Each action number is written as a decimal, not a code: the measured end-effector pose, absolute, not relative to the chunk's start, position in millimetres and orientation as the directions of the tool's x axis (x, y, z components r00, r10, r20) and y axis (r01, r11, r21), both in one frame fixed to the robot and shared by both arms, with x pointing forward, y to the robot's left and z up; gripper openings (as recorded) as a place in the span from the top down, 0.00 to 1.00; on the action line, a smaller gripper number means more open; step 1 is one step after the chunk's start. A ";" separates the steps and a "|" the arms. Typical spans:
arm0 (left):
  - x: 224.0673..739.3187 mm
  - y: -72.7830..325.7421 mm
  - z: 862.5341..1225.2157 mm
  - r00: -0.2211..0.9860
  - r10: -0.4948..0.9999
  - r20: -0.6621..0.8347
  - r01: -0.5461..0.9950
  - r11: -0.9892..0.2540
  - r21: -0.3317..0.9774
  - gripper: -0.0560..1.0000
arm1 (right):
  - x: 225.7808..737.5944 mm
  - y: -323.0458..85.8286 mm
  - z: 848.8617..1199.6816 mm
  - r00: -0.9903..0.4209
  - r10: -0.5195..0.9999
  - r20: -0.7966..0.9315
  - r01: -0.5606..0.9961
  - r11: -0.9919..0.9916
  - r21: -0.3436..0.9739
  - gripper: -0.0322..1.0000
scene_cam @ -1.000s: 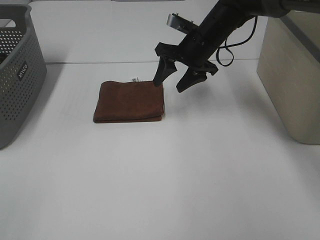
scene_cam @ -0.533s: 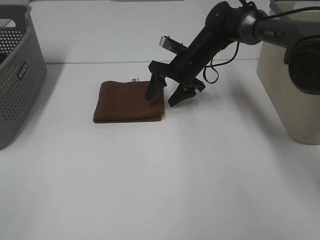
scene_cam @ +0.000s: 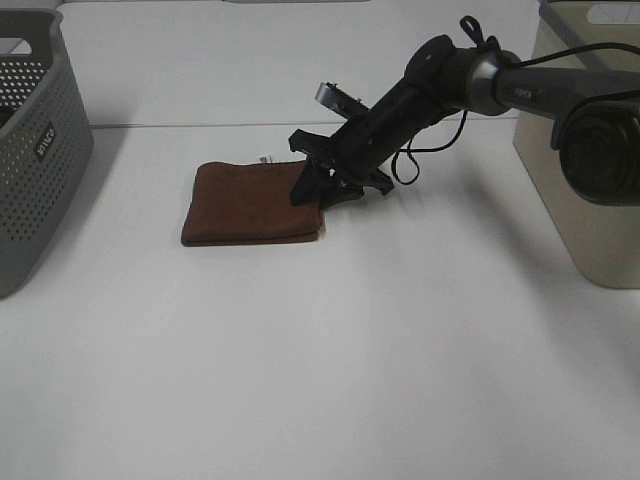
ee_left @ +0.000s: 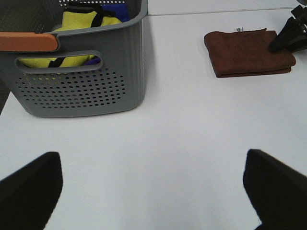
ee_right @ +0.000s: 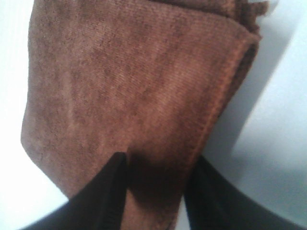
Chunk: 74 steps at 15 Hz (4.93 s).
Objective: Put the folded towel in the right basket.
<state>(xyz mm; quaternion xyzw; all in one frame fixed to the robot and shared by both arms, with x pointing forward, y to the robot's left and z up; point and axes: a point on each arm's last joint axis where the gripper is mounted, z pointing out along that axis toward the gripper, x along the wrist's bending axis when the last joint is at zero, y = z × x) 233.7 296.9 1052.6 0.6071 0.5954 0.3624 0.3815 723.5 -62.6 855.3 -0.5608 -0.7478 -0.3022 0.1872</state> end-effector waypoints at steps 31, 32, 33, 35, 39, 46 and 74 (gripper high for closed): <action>233.7 296.9 1052.6 0.028 0.999 -0.014 0.446 0.000 0.895 0.03 | 623.1 -227.9 1230.2 -0.318 0.948 -0.005 0.646 0.221 0.731 0.93; 233.7 296.9 1052.6 0.028 0.999 -0.014 0.446 0.000 0.895 0.03 | 622.8 -249.8 1234.8 -0.270 0.963 0.014 0.650 0.172 0.741 0.93; 233.7 296.9 1052.6 0.028 0.999 -0.014 0.446 0.000 0.895 0.03 | 621.2 -271.5 1239.2 -0.220 0.975 0.028 0.650 0.126 0.750 0.93; 233.7 296.9 1052.6 0.028 0.999 -0.014 0.446 0.000 0.895 0.03 | 613.2 -315.8 1244.9 -0.107 0.994 0.036 0.653 0.044 0.756 0.93; 233.7 296.9 1052.6 0.028 0.999 -0.014 0.446 0.000 0.895 0.03 | 609.0 -366.2 1216.3 0.030 0.998 0.061 0.728 -0.064 0.682 0.93; 233.7 296.9 1052.6 0.028 0.999 -0.014 0.446 0.000 0.895 0.03 | 637.1 -380.4 1135.7 0.060 0.995 0.075 0.792 -0.093 0.603 0.93; 233.7 296.9 1052.6 0.028 0.999 -0.014 0.446 0.000 0.895 0.03 | 448.0 -288.3 1152.0 -0.052 0.988 0.146 0.875 -0.025 0.483 0.34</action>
